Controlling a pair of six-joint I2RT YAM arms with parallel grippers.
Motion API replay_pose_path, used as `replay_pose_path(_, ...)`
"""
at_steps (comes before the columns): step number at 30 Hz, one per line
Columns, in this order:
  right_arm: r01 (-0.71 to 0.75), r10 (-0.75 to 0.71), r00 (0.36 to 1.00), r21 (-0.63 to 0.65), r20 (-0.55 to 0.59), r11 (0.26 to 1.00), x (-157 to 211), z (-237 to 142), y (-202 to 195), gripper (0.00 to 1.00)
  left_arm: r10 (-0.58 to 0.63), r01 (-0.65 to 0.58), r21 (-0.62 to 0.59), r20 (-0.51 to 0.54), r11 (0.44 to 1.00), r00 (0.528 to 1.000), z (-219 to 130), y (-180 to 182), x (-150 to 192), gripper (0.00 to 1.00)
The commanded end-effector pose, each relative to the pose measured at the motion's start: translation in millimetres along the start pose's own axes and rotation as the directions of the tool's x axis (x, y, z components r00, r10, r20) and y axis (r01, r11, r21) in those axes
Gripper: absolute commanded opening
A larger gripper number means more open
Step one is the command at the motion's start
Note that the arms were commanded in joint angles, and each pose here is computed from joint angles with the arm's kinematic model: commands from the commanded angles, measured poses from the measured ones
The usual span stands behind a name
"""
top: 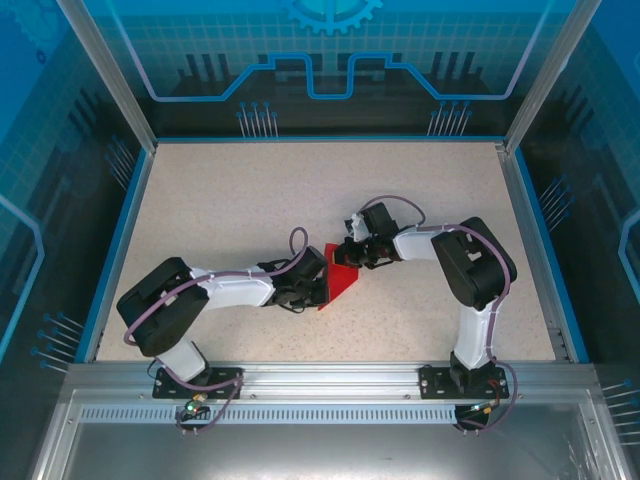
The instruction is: Fold a paper plane with a square sheet of paper (pick it up from the middle)
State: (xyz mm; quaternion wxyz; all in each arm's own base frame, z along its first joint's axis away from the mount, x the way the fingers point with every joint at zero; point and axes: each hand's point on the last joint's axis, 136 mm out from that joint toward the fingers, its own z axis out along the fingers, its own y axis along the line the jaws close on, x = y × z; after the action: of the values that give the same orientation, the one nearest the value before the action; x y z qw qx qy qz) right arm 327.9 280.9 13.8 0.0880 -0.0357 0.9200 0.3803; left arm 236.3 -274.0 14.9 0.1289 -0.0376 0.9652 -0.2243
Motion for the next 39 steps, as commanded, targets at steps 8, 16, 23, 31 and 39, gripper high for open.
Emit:
replay_pose_path(8, -0.02, 0.021, 1.0, 0.033, -0.023, 0.999, 1.6, 1.7, -13.2, 0.03, -0.01, 0.01, 0.016, -0.041, 1.0, 0.999, 4.3, 3.3, -0.7, 0.05)
replay_pose_path(16, 0.023, -0.023, 1.0, 0.012, 0.012, 1.0, -6.4, -13.8, 4.9, 0.04, -0.056, 0.059, 0.051, -0.068, 0.997, 0.996, 6.2, 12.2, 3.8, 0.04)
replay_pose_path(23, 0.086, -0.084, 0.996, -0.032, 0.036, 0.996, -1.9, -29.1, 31.9, 0.1, -0.083, 0.09, 0.07, -0.089, 0.994, 0.993, 11.2, 19.4, 5.8, 0.02)
replay_pose_path(31, 0.093, -0.094, 0.996, -0.028, -0.003, 0.995, 23.5, -24.2, 31.6, 0.1, -0.111, 0.121, 0.092, -0.1, 0.988, 0.989, 14.5, 24.8, 6.4, 0.01)
replay_pose_path(39, 0.101, -0.102, 0.994, -0.028, -0.036, 0.995, 33.4, -4.8, 28.0, 0.1, -0.134, 0.146, 0.105, -0.111, 0.984, 0.985, 15.6, 26.9, 7.4, 0.01)
